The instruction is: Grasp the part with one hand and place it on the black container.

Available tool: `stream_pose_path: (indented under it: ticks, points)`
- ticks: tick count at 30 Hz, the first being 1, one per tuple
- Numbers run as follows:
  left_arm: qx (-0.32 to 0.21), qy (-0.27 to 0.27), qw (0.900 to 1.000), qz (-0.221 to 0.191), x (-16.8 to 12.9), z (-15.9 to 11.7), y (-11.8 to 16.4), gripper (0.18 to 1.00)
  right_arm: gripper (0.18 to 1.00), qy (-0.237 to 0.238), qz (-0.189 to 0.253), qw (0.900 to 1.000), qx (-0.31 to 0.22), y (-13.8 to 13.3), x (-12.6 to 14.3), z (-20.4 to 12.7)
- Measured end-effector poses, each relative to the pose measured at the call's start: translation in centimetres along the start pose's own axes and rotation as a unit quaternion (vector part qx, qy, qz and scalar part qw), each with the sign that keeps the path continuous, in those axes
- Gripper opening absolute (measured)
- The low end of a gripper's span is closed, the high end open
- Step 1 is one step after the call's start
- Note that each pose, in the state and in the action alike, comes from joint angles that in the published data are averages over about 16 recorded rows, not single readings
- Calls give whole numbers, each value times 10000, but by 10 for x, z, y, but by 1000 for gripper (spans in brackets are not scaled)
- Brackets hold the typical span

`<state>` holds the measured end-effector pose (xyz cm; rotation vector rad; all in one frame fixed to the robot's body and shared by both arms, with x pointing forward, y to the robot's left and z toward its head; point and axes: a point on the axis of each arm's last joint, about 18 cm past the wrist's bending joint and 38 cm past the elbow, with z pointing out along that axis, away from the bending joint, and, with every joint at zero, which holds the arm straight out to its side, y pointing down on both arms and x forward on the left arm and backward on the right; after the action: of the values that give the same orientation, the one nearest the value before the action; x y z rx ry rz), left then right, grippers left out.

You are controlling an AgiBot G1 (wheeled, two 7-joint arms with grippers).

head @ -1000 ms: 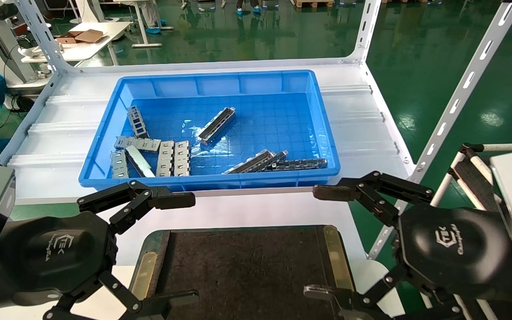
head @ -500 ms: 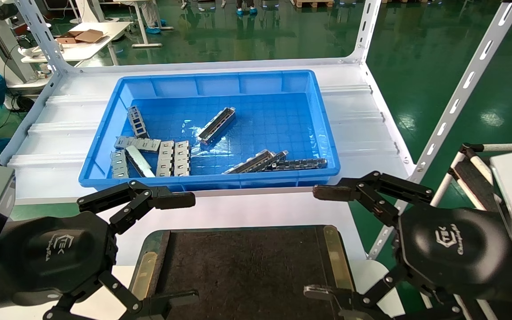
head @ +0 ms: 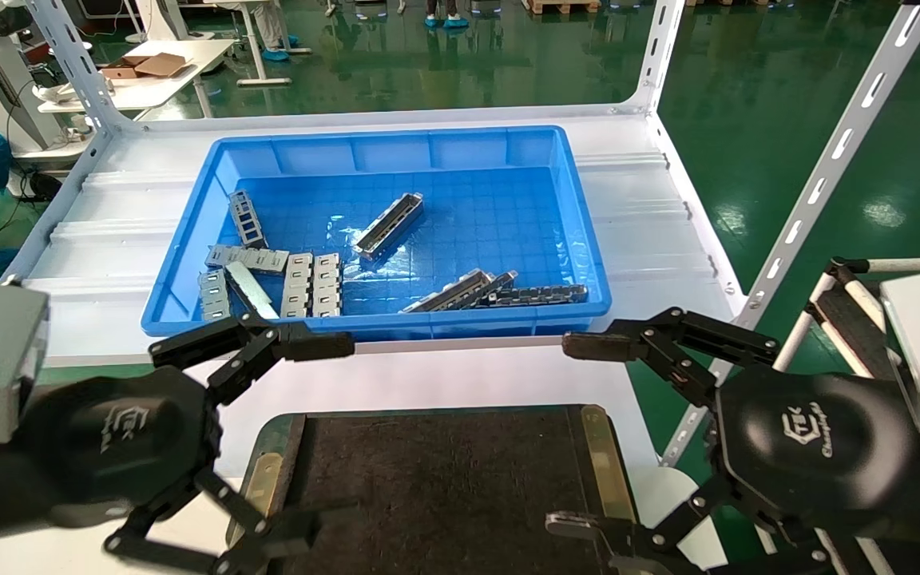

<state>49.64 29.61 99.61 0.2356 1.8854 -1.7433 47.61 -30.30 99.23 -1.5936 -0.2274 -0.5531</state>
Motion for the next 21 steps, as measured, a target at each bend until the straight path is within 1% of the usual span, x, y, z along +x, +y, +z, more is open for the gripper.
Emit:
stream_pose_path:
  ticks: [5, 11, 16, 21]
  points:
    - [-128, -376, 9991, 125, -23, 11, 6, 1001, 1001, 0, 0, 10000, 0, 0, 0, 0]
    - [-325, -993, 9942, 239, -64, 29, 17, 1001, 1001, 0, 0, 10000, 0, 0, 0, 0]
    - [-519, -1562, 9860, 263, -104, 46, 28, 1001, 1001, 0, 0, 10000, 0, 0, 0, 0]
    - [-750, -2123, 9741, 201, -145, 63, 44, 1001, 1001, 0, 0, 10000, 0, 0, 0, 0]
